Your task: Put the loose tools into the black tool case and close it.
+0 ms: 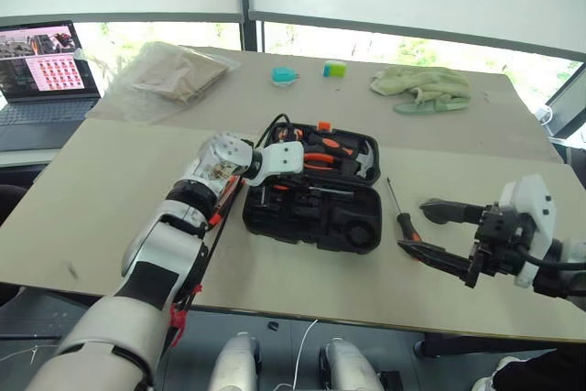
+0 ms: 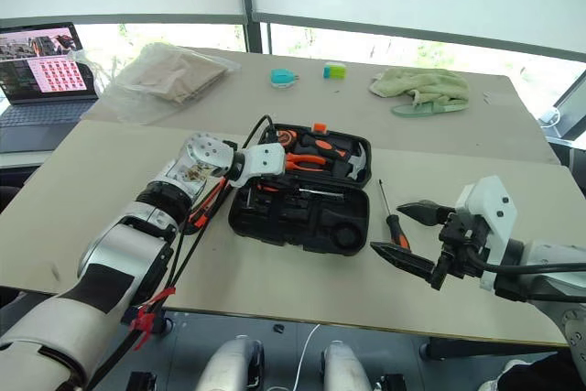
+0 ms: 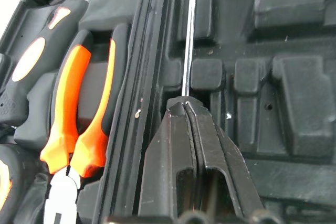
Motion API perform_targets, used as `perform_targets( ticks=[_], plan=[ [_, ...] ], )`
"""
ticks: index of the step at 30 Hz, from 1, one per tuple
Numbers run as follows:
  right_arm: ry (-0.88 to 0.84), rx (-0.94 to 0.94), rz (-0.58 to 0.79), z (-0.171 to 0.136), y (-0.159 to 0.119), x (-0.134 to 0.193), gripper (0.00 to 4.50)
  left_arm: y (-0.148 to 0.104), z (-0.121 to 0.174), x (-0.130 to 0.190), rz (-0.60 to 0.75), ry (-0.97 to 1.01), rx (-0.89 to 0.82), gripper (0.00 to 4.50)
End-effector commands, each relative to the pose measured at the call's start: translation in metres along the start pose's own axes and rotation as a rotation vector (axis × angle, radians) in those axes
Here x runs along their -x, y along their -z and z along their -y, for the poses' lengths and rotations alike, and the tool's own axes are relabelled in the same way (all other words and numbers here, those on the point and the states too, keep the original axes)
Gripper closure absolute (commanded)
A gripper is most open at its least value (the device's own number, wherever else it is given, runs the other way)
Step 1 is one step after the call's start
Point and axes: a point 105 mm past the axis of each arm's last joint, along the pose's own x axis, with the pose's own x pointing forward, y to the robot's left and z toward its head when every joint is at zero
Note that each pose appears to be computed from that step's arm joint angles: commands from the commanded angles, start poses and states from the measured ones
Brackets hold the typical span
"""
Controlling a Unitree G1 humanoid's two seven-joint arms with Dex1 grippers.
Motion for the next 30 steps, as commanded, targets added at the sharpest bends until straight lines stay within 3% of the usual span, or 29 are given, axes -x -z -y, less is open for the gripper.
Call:
perform_targets(
  ticks=[1, 4, 8, 9, 12, 15, 21, 25, 30],
  plan=[
    [0.033, 0.030, 0.006, 0.001, -0.003, 0.002, 0.00, 0.012, 0.004, -0.010, -0.098, -0.007, -0.056, 4.44],
    [0.090, 0.019, -0.004, 0.006, 0.003, 0.006, 0.00, 0.007, 0.000, -0.009, -0.057, -0.035, -0.032, 4.44],
    [0.245, -0.009, -0.023, 0.018, 0.015, 0.026, 0.00, -0.016, -0.021, 0.019, 0.172, -0.091, 0.155, 4.44],
    [0.317, -0.028, -0.026, 0.023, 0.020, 0.039, 0.00, -0.024, -0.026, 0.038, 0.272, -0.076, 0.228, 3.93],
    [0.452, -0.085, -0.041, 0.025, 0.031, 0.074, 0.00, -0.044, -0.022, 0.086, 0.475, 0.043, 0.351, 3.17],
    [0.528, -0.155, -0.076, 0.013, 0.043, 0.109, 0.00, -0.058, -0.004, 0.121, 0.510, 0.133, 0.410, 1.99],
    [0.591, -0.244, -0.161, -0.008, 0.063, 0.146, 0.00, -0.071, 0.040, 0.153, 0.450, 0.242, 0.378, 0.07],
    [0.562, -0.240, -0.135, 0.003, 0.066, 0.124, 0.00, -0.070, 0.044, 0.149, 0.414, 0.232, 0.333, 0.01],
    [0.496, -0.218, -0.099, 0.024, 0.070, 0.074, 0.00, -0.068, 0.038, 0.140, 0.392, 0.189, 0.284, 0.01]
  ],
)
